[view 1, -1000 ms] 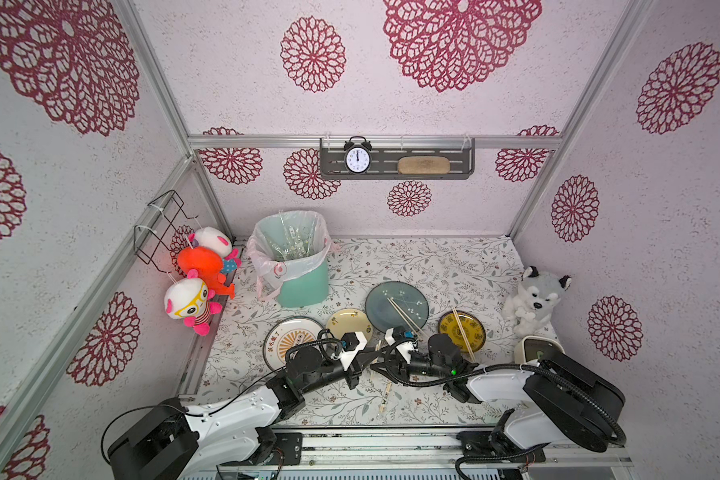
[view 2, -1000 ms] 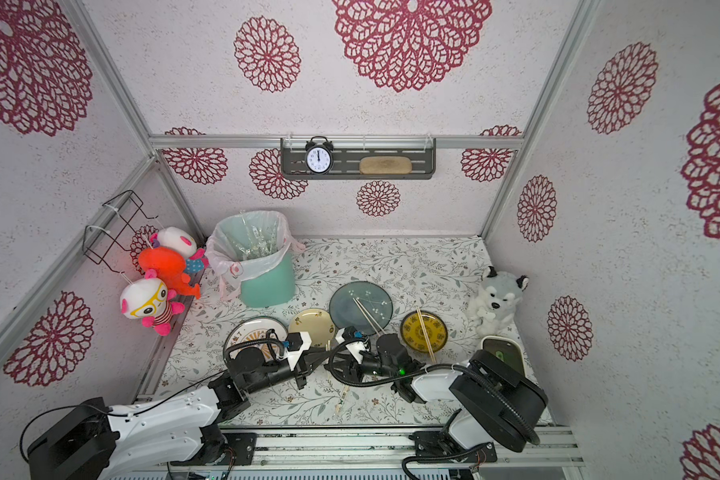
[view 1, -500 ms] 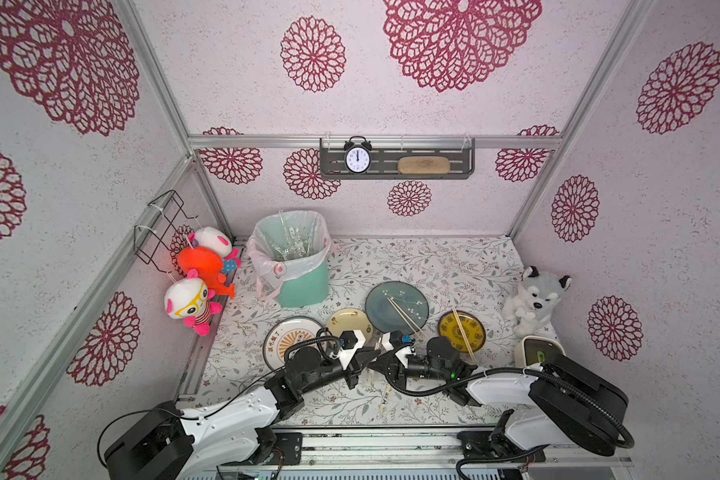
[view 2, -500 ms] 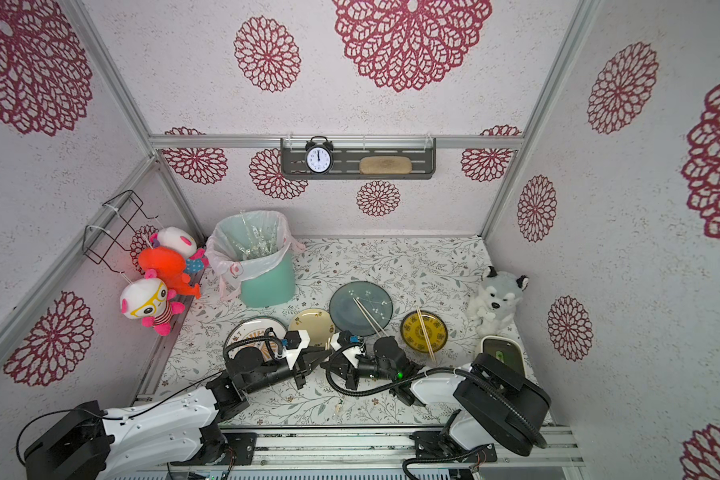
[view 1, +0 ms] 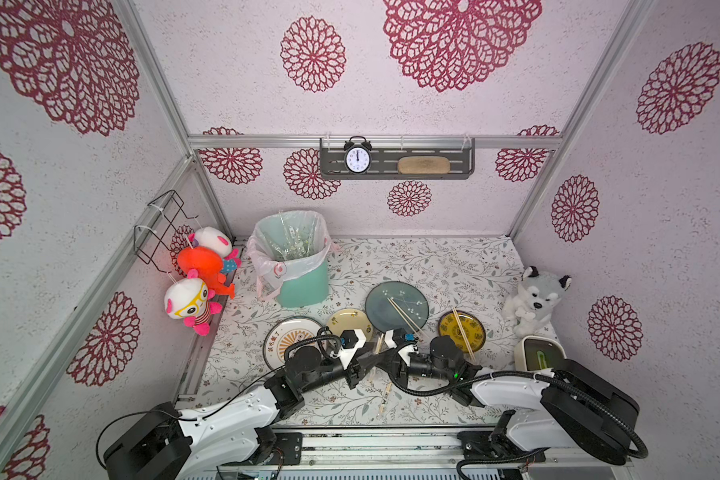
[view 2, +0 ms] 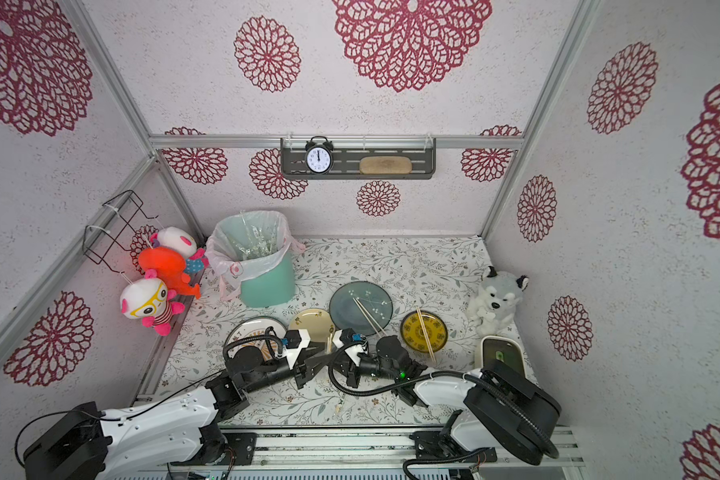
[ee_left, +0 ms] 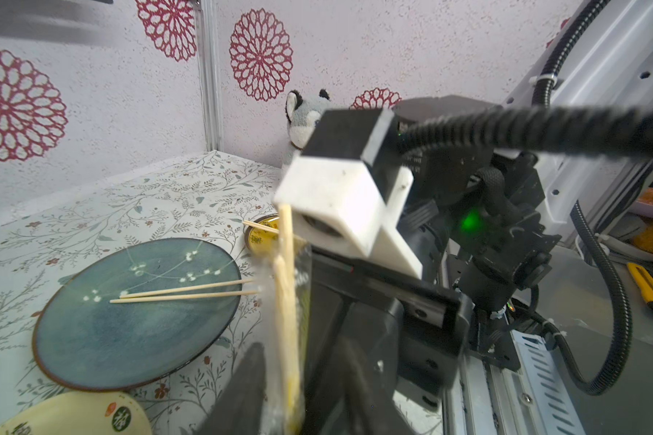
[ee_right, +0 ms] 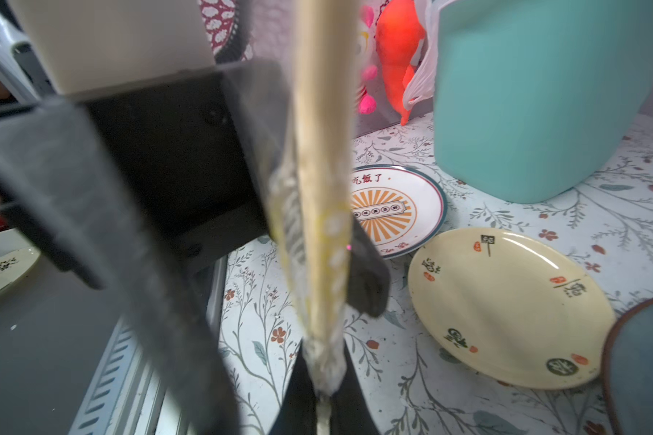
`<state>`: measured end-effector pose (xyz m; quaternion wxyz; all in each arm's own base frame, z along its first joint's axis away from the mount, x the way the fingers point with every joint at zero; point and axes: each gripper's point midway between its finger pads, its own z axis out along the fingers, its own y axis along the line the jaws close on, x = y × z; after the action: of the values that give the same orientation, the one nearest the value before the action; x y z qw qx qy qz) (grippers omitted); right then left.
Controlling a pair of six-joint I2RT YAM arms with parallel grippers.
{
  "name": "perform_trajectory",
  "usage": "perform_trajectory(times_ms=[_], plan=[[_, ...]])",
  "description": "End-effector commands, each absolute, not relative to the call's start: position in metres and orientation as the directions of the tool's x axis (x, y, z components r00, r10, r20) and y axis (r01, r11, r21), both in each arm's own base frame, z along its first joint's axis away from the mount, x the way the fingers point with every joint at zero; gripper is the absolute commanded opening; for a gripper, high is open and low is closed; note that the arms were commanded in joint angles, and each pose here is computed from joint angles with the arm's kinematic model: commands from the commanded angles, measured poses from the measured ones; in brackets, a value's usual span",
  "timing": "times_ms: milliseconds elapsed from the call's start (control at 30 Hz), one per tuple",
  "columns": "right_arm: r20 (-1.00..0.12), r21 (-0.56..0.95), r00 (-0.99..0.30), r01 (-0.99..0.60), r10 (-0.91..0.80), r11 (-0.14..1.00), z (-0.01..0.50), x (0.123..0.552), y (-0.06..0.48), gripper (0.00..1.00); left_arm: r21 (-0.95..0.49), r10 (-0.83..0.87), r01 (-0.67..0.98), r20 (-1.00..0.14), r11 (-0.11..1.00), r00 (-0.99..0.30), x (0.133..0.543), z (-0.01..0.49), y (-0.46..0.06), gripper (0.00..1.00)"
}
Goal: Remove the packaging of disposable chopsticks
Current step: Remove the packet bag from the disposable chopsticks.
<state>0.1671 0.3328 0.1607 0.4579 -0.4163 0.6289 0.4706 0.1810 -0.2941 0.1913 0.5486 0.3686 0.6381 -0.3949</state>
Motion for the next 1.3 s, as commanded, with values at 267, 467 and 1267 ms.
perform_trajectory(times_ms=[267, 467, 1267], plan=[[-0.983, 0.181, -0.177, -0.961, 0.039, 0.209, 0.217, 0.176, 0.313, 0.0, -0.121, 0.016, 0.918, -0.99, 0.378, -0.137, 0.175, 0.205, -0.275, 0.74], [-0.982, 0.174, -0.158, -0.969, 0.104, 0.177, 0.243, 0.166, 0.301, 0.0, -0.171, 0.041, 0.917, -0.979, 0.36, -0.199, 0.175, 0.184, -0.275, 0.52], [-0.98, 0.174, -0.161, -0.978, 0.112, 0.116, 0.25, 0.15, 0.296, 0.0, -0.196, 0.038, 0.961, -0.978, 0.193, -0.207, 0.168, 0.192, -0.303, 0.27]])
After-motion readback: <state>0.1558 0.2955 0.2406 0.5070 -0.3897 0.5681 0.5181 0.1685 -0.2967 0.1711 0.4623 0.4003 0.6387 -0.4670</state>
